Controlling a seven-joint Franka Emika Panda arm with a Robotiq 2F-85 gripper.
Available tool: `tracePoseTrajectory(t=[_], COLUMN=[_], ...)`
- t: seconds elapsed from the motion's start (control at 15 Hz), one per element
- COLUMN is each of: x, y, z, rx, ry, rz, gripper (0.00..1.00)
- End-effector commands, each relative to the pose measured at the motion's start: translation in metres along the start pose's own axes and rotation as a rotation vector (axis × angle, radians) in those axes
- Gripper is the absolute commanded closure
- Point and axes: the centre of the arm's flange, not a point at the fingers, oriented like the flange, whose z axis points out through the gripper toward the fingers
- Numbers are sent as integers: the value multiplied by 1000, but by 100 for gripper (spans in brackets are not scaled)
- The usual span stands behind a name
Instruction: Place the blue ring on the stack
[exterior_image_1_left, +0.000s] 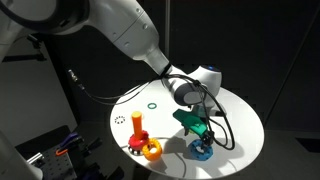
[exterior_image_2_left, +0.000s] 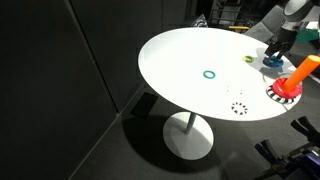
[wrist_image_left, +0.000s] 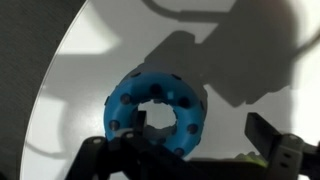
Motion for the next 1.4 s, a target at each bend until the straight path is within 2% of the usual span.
tracePoseTrajectory(t=[0.0,0.47,0.53,0.6,0.87,1.13,1.33], x=[11,10,10,10,10,14,14], y=[7,6,6,6,4,-1,-12], z=[4,15,16,17,14,-20,-56], rx=[7,13,11,12,9,0,-2], ry=[20,3,2,0,-2,-4,-9], rz=[-30,-37,-37,-36,-32,-17,-16], gripper=[0,0,17,27,60,92,90])
